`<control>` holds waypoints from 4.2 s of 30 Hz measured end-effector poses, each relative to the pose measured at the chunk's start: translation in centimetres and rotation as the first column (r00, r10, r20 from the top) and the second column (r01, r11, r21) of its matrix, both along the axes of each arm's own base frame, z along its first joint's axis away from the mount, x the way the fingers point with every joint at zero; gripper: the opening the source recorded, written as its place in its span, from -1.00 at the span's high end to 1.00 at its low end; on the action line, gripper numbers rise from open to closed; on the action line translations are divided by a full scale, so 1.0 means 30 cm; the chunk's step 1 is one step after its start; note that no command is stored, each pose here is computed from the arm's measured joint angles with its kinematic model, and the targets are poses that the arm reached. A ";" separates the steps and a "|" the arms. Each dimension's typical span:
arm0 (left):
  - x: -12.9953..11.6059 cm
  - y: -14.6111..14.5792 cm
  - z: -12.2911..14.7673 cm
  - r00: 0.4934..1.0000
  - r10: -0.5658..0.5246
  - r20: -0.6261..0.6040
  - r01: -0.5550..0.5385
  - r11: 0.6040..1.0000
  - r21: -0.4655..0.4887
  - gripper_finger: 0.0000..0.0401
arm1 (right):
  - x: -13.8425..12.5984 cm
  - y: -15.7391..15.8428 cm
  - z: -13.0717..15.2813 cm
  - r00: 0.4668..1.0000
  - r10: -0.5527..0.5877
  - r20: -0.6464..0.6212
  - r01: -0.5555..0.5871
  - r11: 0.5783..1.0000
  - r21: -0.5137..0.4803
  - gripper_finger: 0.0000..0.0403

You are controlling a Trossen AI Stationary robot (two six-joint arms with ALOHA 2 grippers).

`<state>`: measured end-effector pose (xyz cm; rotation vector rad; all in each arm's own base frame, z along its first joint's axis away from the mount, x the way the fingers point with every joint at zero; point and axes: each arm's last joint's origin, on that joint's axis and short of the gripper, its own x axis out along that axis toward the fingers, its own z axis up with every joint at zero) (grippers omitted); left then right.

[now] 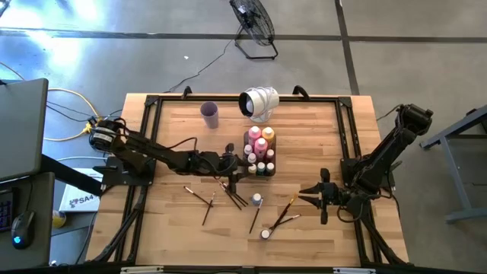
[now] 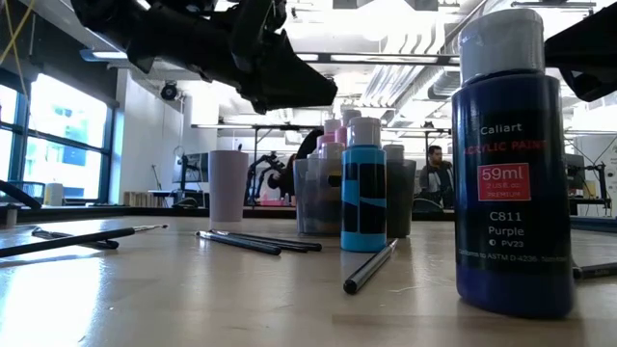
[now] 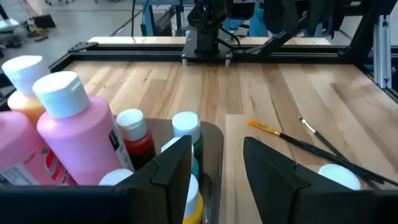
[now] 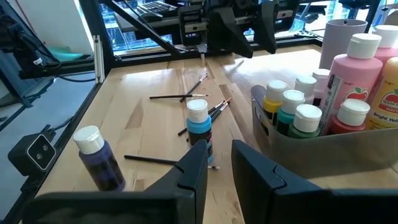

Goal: Pick & Place Paint Supplies
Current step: Put the light blue paint bottle into the black bin

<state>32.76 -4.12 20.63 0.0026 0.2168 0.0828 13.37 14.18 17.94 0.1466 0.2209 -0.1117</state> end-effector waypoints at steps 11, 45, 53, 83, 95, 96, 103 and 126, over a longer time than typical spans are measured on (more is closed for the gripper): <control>-0.013 0.002 -0.007 0.998 0.000 -0.066 0.001 1.000 0.013 0.28 | 0.000 0.000 0.000 1.000 0.001 0.000 -0.001 1.000 0.002 0.68; -0.111 0.003 0.088 0.992 -0.022 -0.127 0.032 0.996 0.078 0.92 | -0.004 -0.006 -0.015 0.999 0.000 -0.035 -0.002 0.998 -0.055 0.68; -0.112 0.006 0.084 0.990 -0.003 -0.138 0.015 0.996 0.085 0.98 | -0.004 -0.006 -0.015 0.999 0.000 -0.035 -0.001 0.998 -0.055 0.68; -0.474 0.049 0.022 0.977 -0.175 0.122 0.149 0.970 0.192 0.97 | -0.005 -0.016 -0.010 0.992 -0.121 0.020 0.121 0.993 0.003 0.68; -0.557 0.051 0.096 0.933 -0.271 0.238 0.239 0.959 0.154 0.97 | -0.005 -0.014 -0.011 0.994 -0.109 0.013 0.108 0.993 0.053 0.68; -0.568 0.053 0.100 0.934 -0.265 0.239 0.233 0.960 0.153 0.97 | -0.004 -0.013 -0.011 0.995 -0.098 0.008 0.098 0.994 0.057 0.68; -0.619 0.061 0.087 0.950 -0.270 0.159 0.253 0.960 0.120 0.97 | -0.004 -0.012 -0.012 0.996 -0.091 0.005 0.090 0.994 0.057 0.68; -0.615 0.035 0.065 0.875 -0.467 0.124 0.480 0.871 -0.107 0.97 | -0.003 -0.014 -0.001 0.989 -0.140 0.044 0.137 0.989 0.053 0.68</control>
